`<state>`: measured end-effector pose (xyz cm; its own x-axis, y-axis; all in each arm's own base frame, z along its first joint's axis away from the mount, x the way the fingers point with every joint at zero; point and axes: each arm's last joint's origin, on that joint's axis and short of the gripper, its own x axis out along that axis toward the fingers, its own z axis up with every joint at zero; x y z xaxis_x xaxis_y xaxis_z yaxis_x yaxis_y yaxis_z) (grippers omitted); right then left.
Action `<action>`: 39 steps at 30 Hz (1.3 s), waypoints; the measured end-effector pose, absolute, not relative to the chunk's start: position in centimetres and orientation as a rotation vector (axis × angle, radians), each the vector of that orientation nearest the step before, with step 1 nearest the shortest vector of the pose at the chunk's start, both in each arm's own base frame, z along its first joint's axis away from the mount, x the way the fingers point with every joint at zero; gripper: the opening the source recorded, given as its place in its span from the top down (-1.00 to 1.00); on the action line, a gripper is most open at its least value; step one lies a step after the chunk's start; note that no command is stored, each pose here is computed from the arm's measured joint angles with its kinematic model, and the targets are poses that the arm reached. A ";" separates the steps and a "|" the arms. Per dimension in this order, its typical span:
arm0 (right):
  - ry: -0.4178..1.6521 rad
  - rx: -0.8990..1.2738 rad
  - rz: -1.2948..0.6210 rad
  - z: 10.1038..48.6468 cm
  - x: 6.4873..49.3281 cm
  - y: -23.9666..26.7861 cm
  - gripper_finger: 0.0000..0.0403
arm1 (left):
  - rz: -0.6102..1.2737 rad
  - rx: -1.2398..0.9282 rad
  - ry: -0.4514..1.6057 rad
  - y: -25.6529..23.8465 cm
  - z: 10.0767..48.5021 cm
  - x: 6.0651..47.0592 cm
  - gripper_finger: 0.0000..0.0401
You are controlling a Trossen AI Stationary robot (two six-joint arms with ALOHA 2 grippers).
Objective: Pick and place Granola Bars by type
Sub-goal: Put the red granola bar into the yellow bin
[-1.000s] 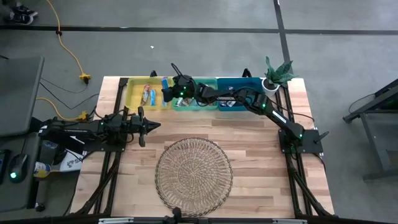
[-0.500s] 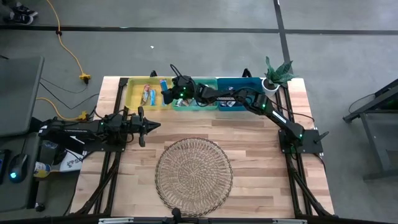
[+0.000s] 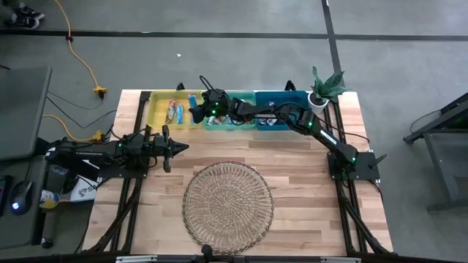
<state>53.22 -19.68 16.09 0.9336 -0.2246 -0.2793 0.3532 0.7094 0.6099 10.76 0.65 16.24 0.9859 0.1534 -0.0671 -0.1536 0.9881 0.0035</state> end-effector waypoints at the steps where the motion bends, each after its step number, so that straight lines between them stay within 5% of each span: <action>1: 0.190 0.714 -0.323 16.1 53.2 -19.7 0.27 | 0.154 -0.002 0.067 0.6 16.2 10.8 1.00; 25: 0.228 0.546 -0.233 16.1 53.3 -19.5 -0.52 | 0.154 -0.002 0.067 0.6 16.2 10.8 1.00; 39: 0.355 0.038 -0.102 15.4 53.9 -16.9 -0.56 | 0.154 -0.002 0.067 0.6 16.2 10.8 1.00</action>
